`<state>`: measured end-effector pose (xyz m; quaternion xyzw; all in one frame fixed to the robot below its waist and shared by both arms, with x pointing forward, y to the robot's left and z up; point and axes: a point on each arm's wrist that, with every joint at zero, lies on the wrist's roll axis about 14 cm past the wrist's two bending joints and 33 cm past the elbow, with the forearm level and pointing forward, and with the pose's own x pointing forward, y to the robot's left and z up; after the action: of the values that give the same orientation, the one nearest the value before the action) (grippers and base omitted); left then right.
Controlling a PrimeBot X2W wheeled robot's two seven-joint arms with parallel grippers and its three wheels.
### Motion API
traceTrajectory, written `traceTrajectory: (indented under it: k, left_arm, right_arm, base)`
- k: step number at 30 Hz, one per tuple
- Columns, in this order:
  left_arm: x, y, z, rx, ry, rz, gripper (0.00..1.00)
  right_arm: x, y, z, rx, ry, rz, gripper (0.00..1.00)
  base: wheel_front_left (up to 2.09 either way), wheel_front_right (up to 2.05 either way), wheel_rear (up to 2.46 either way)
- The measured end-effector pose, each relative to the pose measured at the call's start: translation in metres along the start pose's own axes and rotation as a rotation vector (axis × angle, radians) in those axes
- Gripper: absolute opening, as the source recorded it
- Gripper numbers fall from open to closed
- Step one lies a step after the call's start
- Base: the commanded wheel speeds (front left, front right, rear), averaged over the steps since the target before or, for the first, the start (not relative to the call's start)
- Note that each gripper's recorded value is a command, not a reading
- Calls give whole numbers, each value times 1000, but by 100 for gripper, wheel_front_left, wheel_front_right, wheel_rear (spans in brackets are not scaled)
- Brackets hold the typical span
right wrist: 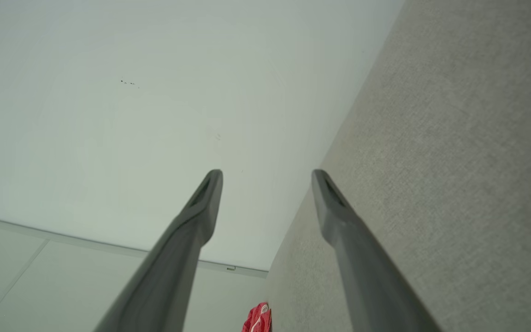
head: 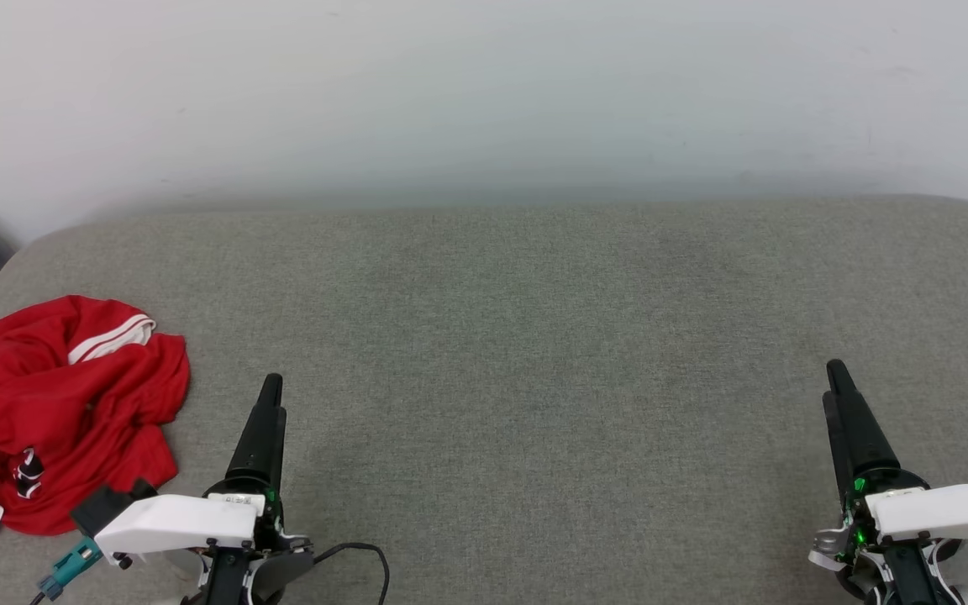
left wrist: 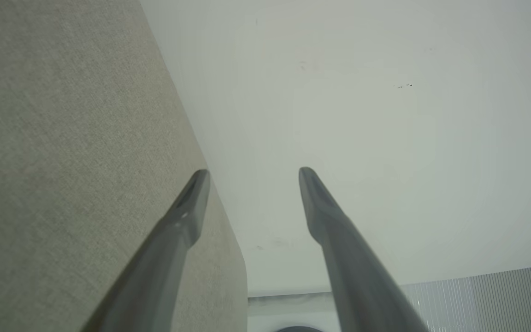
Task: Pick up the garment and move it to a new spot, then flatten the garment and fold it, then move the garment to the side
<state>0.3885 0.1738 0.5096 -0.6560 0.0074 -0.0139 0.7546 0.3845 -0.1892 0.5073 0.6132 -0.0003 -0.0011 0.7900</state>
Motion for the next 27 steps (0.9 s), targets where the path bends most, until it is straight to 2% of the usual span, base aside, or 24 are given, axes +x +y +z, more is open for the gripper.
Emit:
traceTrajectory:
  k: [17, 27]
  left_arm:
    - [0, -18, -11, 376, 14, -65, 100]
    - [-1, -19, -10, 603, 8, -78, 100]
  right_arm:
    - [2, 15, -5, -422, 2, 55, 100]
    - [-1, 18, -11, -623, 24, 72, 100]
  base:
    - [0, 0, 0]
    - [0, 0, 0]
